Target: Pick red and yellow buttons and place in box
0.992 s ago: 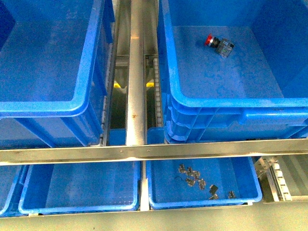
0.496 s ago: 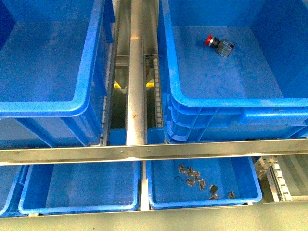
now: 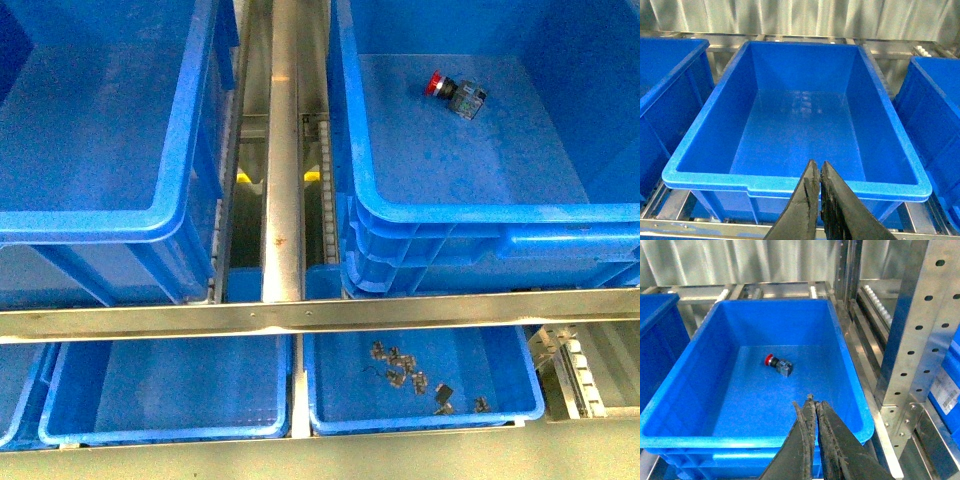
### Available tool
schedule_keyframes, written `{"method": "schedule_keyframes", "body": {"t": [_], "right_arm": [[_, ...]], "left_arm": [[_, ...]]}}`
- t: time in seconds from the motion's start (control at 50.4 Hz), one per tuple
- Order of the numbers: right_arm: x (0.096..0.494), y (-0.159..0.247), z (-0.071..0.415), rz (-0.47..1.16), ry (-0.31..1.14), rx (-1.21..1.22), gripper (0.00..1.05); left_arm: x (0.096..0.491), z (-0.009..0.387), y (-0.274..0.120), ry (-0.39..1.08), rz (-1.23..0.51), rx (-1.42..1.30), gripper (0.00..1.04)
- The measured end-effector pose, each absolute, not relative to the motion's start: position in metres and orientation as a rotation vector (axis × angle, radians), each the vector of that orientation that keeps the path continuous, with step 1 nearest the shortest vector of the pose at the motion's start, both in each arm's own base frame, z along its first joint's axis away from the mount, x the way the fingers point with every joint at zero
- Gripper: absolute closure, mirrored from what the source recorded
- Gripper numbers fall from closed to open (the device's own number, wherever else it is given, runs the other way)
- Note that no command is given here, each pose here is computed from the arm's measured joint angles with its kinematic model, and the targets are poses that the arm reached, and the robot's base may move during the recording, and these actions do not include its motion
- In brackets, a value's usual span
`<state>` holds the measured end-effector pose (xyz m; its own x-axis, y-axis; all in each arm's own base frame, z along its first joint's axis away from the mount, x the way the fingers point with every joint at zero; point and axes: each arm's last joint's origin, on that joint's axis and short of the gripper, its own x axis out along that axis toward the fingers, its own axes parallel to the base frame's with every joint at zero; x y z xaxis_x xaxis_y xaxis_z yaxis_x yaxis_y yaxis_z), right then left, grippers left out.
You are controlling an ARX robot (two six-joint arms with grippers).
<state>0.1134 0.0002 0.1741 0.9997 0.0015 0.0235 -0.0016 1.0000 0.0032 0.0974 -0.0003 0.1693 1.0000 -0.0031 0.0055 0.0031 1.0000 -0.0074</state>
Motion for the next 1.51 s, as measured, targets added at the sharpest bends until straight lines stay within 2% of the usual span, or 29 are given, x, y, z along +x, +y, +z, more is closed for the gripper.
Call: {"method": "schedule_keyframes", "body": {"t": [0.317,0.714,0.853,1.031,1.19,1.507], "right_arm": [[0.101,0.0,0.169,0.003,0.012,0.003,1.01],[0.097,0.0,0.171,0.001,-0.019,0.002,1.0],[0.097,0.0,0.171,0.002,-0.019,0.003,0.78],[0.097,0.0,0.171,0.001,-0.019,0.003,0.34],[0.097,0.0,0.171,-0.005,-0.019,0.004,0.05],[0.097,0.0,0.171,-0.001,-0.017,0.003,0.06]], "left_arm": [[0.097,0.169,0.0,-0.006,-0.003,-0.007,1.02],[0.097,0.169,0.0,-0.006,-0.003,-0.007,1.02],[0.097,0.169,0.0,-0.006,-0.003,-0.007,1.02],[0.097,0.169,0.0,-0.006,-0.003,-0.008,1.02],[0.097,0.169,0.0,-0.006,-0.005,-0.007,1.02],[0.097,0.169,0.0,-0.006,-0.002,-0.007,1.02]]}}
